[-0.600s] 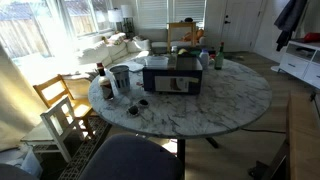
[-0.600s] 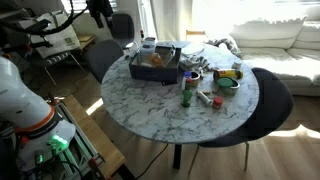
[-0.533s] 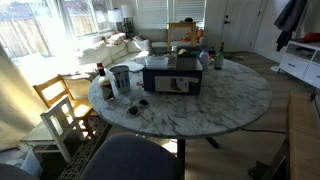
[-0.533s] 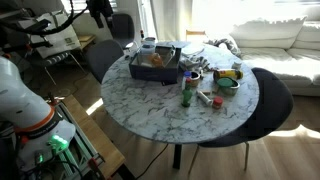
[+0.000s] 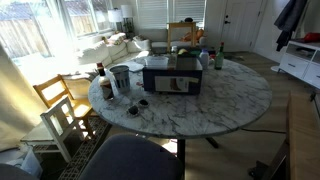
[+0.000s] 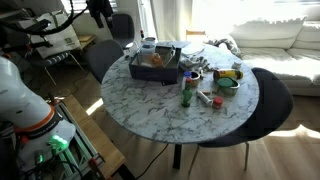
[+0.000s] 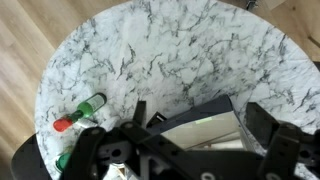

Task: Put the white glasses in the plastic cup in the box

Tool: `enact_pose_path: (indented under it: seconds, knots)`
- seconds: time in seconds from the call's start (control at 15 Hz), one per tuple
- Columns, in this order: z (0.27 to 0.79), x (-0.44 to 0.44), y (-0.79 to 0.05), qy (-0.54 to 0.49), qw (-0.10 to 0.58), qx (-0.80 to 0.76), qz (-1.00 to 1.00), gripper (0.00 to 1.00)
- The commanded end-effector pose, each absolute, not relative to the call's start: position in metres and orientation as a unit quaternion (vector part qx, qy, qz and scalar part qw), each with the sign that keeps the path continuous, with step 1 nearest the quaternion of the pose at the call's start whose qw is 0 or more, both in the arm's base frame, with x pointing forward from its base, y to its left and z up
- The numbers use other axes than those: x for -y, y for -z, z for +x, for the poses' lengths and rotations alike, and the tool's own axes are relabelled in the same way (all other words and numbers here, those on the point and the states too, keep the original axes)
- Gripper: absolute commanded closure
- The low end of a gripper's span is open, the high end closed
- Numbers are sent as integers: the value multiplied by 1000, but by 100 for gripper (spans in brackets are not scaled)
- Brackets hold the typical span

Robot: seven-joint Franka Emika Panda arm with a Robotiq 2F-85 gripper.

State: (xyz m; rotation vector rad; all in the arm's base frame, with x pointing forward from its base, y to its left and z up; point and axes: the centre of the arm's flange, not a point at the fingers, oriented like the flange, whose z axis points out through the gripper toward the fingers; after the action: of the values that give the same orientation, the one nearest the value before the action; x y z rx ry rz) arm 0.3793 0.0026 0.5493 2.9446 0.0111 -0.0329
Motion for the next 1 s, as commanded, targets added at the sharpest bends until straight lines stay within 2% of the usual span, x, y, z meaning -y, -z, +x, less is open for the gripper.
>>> enact_pose_path:
  seconds: [0.0, 0.53, 0.93]
  knots:
    - [379, -3, -549, 11, 98, -4, 995, 0]
    - [390, -15, -543, 10, 96, 2, 995, 0]
    - [432, -104, -487, 7, 6, 68, 998, 0]
